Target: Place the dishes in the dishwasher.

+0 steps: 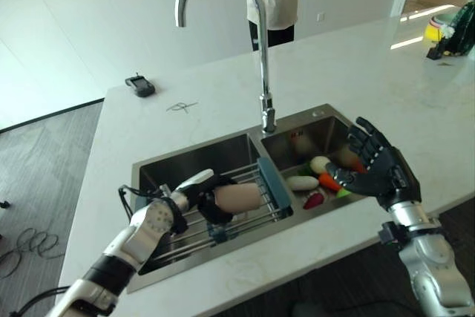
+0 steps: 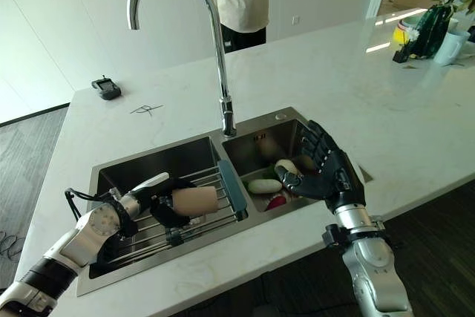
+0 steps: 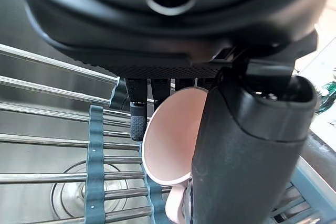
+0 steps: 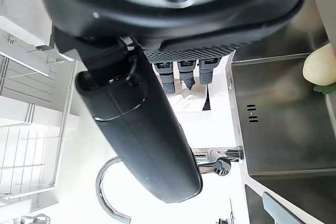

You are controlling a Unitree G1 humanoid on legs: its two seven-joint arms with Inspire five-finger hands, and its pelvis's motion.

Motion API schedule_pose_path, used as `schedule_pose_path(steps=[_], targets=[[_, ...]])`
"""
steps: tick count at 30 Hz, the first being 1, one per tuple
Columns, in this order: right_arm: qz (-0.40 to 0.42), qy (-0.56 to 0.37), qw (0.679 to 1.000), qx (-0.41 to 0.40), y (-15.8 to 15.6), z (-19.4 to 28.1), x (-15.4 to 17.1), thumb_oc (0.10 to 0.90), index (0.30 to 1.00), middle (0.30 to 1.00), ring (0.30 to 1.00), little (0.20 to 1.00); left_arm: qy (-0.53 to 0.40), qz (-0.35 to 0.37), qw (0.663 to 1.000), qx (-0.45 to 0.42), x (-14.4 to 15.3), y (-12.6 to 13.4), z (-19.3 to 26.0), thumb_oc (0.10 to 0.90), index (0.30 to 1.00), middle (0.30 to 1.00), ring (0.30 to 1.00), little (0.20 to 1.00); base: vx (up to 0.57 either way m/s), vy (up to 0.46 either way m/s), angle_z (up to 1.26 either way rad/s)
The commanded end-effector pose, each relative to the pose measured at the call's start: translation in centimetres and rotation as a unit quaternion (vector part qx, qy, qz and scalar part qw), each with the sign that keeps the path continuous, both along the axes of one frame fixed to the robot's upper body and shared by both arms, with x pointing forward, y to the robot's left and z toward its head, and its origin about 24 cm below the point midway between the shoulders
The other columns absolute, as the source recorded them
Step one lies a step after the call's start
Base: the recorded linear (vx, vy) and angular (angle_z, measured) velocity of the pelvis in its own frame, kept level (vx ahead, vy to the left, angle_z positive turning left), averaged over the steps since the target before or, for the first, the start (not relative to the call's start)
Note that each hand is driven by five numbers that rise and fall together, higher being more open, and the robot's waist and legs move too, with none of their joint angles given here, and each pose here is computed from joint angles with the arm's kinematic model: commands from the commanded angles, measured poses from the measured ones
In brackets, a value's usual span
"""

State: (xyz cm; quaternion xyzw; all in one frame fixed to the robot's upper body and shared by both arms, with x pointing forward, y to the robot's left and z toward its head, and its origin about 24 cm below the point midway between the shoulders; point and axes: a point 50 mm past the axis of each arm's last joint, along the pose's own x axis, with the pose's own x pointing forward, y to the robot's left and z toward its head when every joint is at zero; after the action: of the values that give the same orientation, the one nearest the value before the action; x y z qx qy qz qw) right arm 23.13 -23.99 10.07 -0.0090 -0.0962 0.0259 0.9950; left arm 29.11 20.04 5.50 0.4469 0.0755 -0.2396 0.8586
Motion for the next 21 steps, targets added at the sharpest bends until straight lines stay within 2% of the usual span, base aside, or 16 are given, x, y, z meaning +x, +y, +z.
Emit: schedule_pose_path(steps=[1,3,7,11,12,17,18,19,20,21], targets=[[-0.001,-0.162,0.987,-0.017,0.4,5.4,0.6,0.8,0.9,0.9,0.9,0.9,-0.215,0.019,0.975,-0.061,1.5,0.5,7.7,0.4,0.3,0.3,0.3,0.3,-0.05,-0.029,0.04],[-0.009,-0.161,0.987,-0.016,0.4,5.3,0.5,0.8,0.9,0.9,0.9,0.9,-0.285,0.044,0.949,-0.128,0.7,1.1,9.5,0.4,0.3,0.3,0.3,0.3,-0.01,-0.025,0.08],[-0.02,-0.159,0.987,-0.011,0.3,5.1,0.4,0.8,0.9,0.9,0.9,0.9,-0.351,0.082,0.912,-0.196,-0.8,2.7,11.2,0.4,0.3,0.3,0.3,0.3,0.01,-0.022,0.14],[-0.031,-0.159,0.987,-0.008,0.4,5.0,0.0,0.8,0.9,0.9,0.9,0.9,-0.423,0.131,0.86,-0.254,-3.1,4.8,12.3,0.4,0.3,0.3,0.3,0.3,0.02,-0.052,0.14],[-0.036,-0.163,0.986,-0.007,0.4,5.0,-0.3,0.8,0.9,0.9,0.9,0.9,-0.458,0.149,0.831,-0.278,-4.2,5.7,12.8,0.4,0.3,0.3,0.3,0.3,0.02,-0.109,0.19],[-0.047,-0.178,0.983,-0.005,0.3,5.3,-0.5,0.8,0.9,0.9,0.9,0.9,-0.506,0.181,0.758,-0.371,-5.9,6.8,13.6,0.4,0.3,0.3,0.3,0.3,0.02,-0.109,0.24],[-0.052,-0.187,0.981,-0.006,0.4,5.6,-0.5,0.8,0.9,0.9,0.9,0.9,-0.516,0.189,0.734,-0.4,-6.3,6.9,13.7,0.4,0.3,0.3,0.3,0.3,0.02,-0.129,0.28],[-0.053,-0.188,0.981,-0.006,0.4,5.6,-0.5,0.8,0.9,0.9,0.9,0.9,-0.518,0.189,0.73,-0.404,-6.4,6.9,13.7,0.4,0.3,0.3,0.3,0.3,0.06,-0.238,0.41],[-0.056,-0.208,0.976,-0.009,0.4,6.3,-0.6,0.8,0.9,0.9,0.9,0.9,-0.543,0.2,0.707,-0.407,-7.1,7.0,13.9,0.4,0.3,0.3,0.3,0.3,0.05,-0.193,0.38],[-0.057,-0.213,0.975,-0.011,0.3,6.6,-0.6,0.8,0.9,0.9,0.9,0.9,-0.549,0.2,0.703,-0.405,-7.4,6.9,14.0,0.4,0.3,0.3,0.3,0.3,0.08,-0.302,0.44]])
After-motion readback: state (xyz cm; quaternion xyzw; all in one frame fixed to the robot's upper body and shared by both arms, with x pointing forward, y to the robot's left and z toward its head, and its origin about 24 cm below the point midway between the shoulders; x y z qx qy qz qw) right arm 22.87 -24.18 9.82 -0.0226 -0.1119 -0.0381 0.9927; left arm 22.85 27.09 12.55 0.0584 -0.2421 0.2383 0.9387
